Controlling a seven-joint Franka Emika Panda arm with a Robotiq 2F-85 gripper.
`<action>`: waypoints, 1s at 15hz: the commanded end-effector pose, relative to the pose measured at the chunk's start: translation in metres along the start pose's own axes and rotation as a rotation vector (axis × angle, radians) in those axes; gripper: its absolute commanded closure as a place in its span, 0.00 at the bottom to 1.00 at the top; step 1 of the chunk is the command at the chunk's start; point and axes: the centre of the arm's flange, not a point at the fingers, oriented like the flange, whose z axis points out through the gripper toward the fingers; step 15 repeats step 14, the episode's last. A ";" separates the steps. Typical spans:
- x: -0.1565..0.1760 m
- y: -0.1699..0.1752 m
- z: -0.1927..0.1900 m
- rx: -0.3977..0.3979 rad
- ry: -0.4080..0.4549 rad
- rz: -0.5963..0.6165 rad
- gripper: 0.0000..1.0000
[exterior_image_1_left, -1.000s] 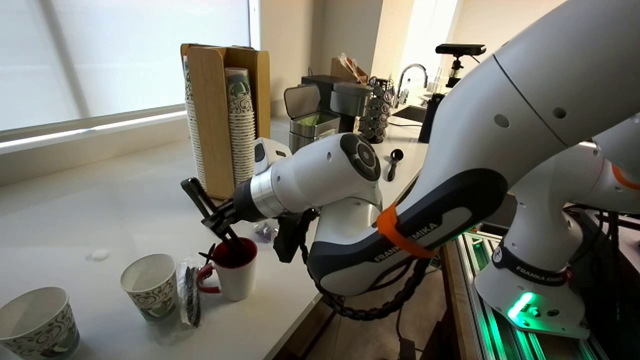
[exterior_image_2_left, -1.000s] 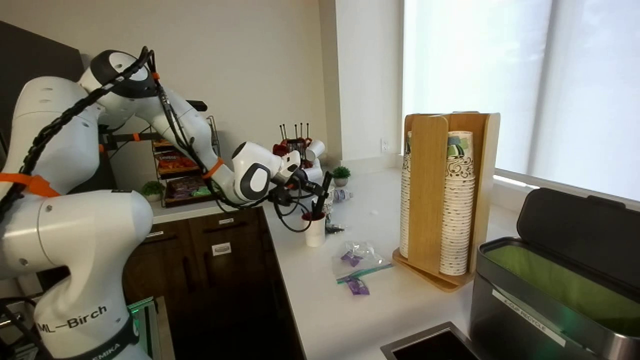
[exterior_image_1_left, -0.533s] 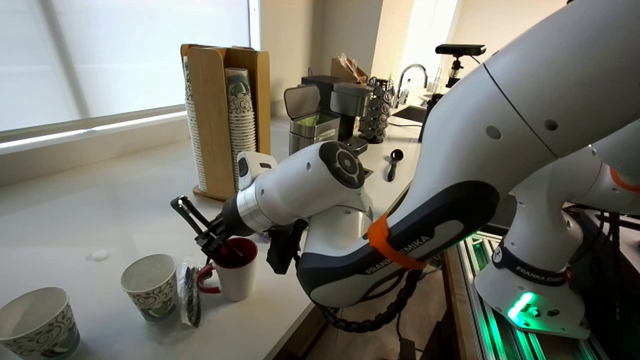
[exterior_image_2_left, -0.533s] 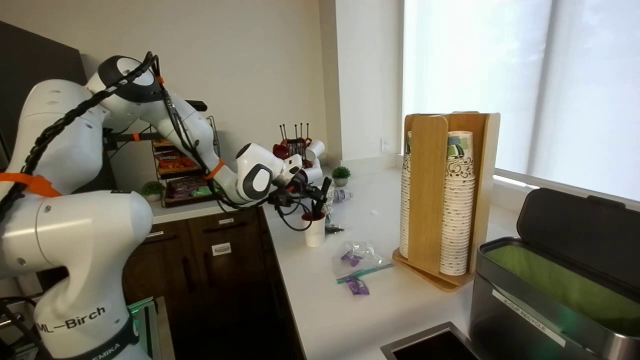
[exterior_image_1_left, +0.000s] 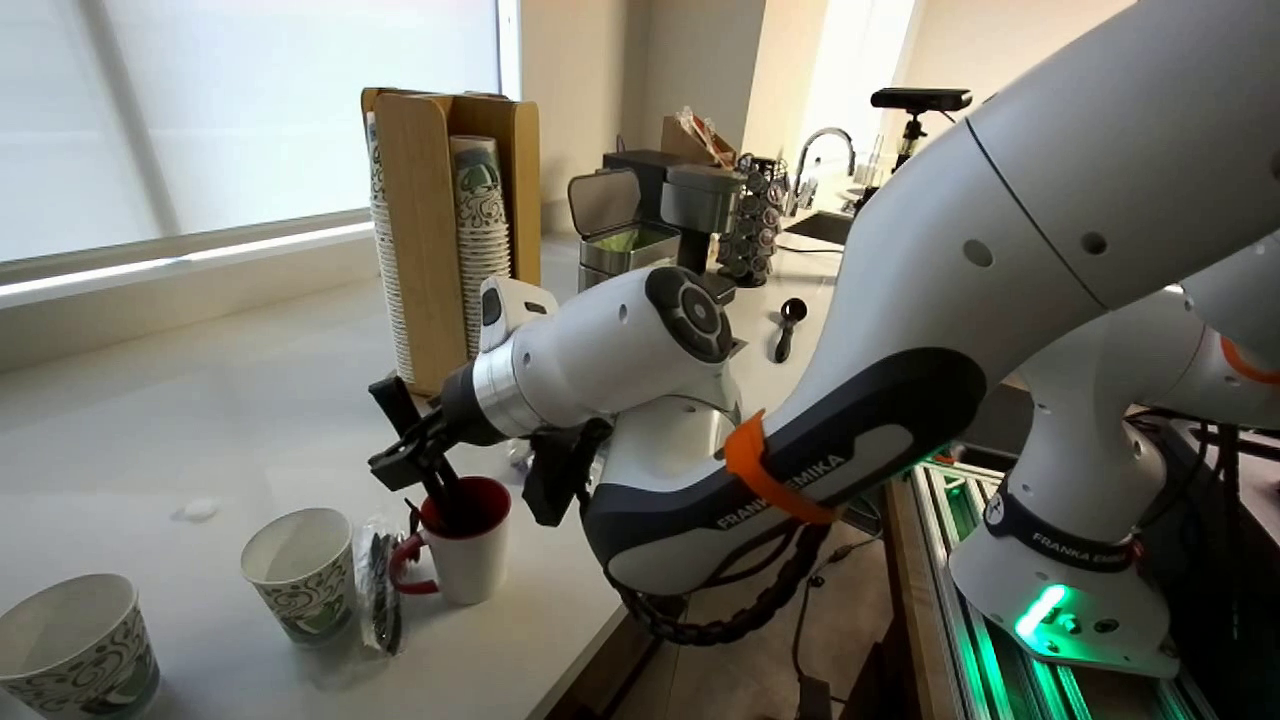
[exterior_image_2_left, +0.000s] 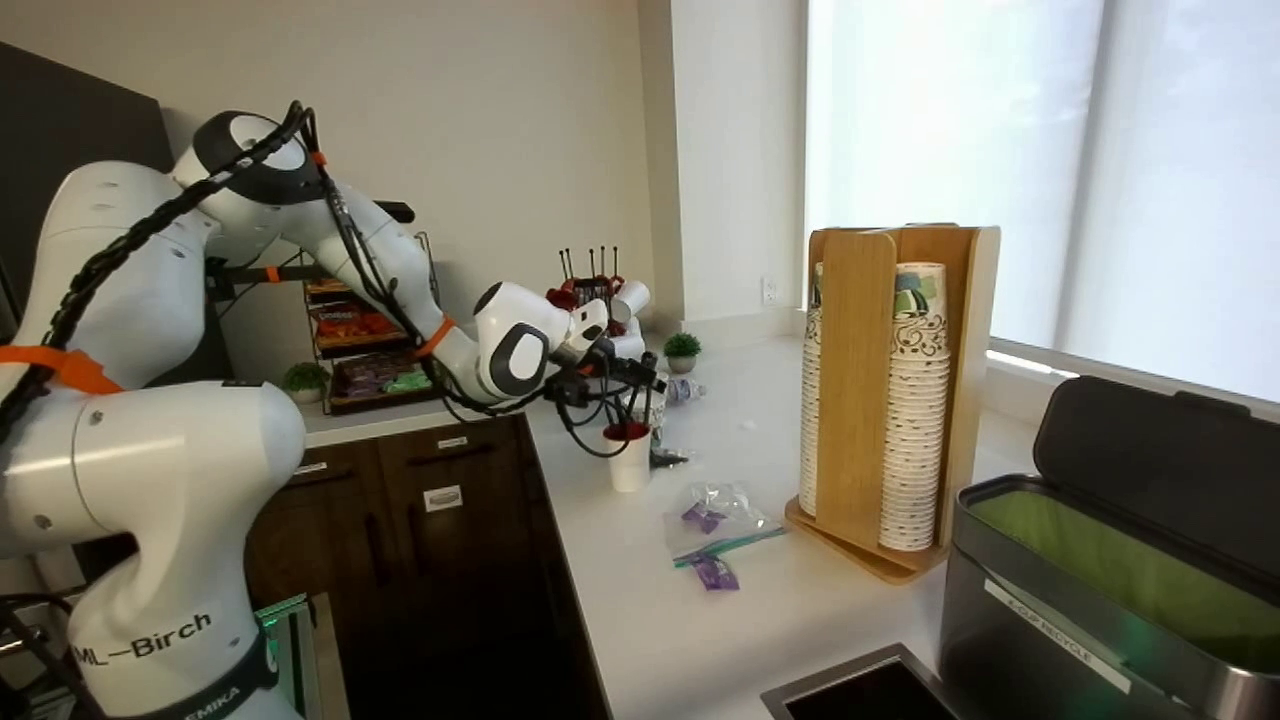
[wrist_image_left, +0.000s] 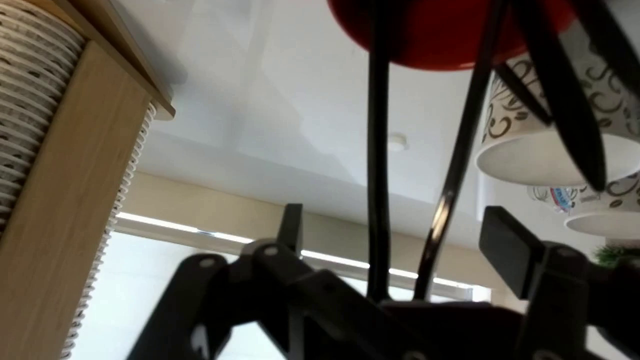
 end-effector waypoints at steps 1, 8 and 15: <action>0.006 0.008 -0.021 0.004 0.098 0.115 0.00; 0.029 0.043 -0.055 -0.042 0.338 0.431 0.00; 0.030 0.080 -0.054 -0.130 0.378 0.570 0.00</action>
